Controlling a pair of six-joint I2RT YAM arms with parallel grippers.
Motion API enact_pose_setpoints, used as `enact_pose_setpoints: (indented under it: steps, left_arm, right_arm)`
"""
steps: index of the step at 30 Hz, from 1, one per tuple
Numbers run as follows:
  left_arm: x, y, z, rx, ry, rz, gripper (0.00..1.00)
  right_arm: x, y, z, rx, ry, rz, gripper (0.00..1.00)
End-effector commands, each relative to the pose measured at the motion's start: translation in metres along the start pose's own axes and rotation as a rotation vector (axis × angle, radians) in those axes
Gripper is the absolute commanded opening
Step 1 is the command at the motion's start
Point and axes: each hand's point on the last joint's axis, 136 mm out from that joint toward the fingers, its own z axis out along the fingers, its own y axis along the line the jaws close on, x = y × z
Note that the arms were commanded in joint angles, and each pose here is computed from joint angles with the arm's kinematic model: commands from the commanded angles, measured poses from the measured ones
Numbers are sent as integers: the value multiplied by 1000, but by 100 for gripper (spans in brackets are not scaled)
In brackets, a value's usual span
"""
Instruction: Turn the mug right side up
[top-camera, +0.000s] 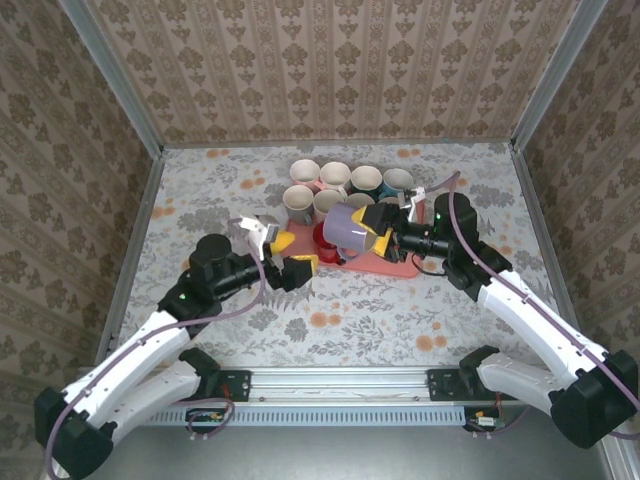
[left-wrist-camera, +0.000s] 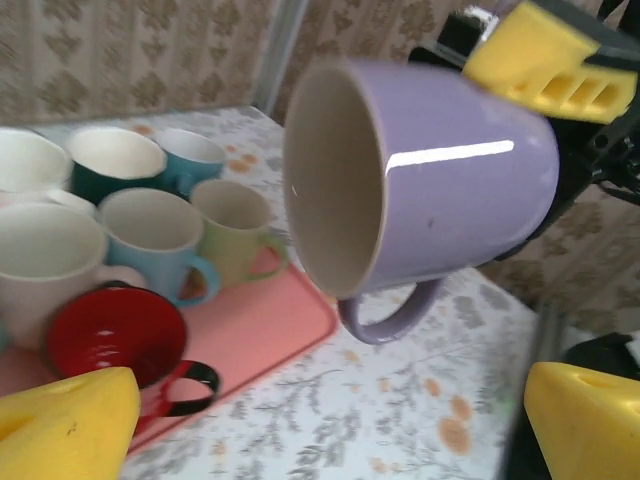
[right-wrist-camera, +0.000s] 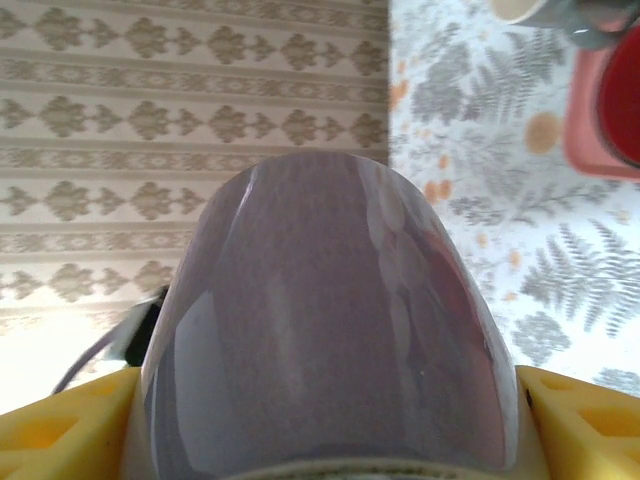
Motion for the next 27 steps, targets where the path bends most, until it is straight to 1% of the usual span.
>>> enact_pose_setpoints:
  steps: [1,5,9,13,15,20,24,25,27]
  left_arm:
    - [-8,-29,5,228,-52,-106,99]
    - [-17,-39,13,346,-107,-118,96]
    - [-21,-53,12,469,-138,-85,93]
    - [-20,-54,11,502,-174,-50,93]
    - [-17,-54,14,517,-167,-57,90]
    - [-16,-61,21,610,-120,-88,79]
    - [-17,-61,22,615,-125,-91,71]
    - [-18,-62,21,618,-129,-86,69]
    - [-20,-64,20,623,-133,-78,60]
  right_arm:
    - [6,64,-13,-239,31,-67,28]
    - [7,77,-18,-314,29,-52,25]
    - [14,86,-22,-357,45,-64,23]
    - [24,91,-22,-381,78,-80,23]
    - [29,97,-22,-403,97,-93,23]
    - [37,98,-17,-410,137,-98,23]
    - [42,97,-12,-411,169,-106,23]
    - [43,96,-11,-410,173,-104,23]
    - [44,93,-10,-407,176,-102,23]
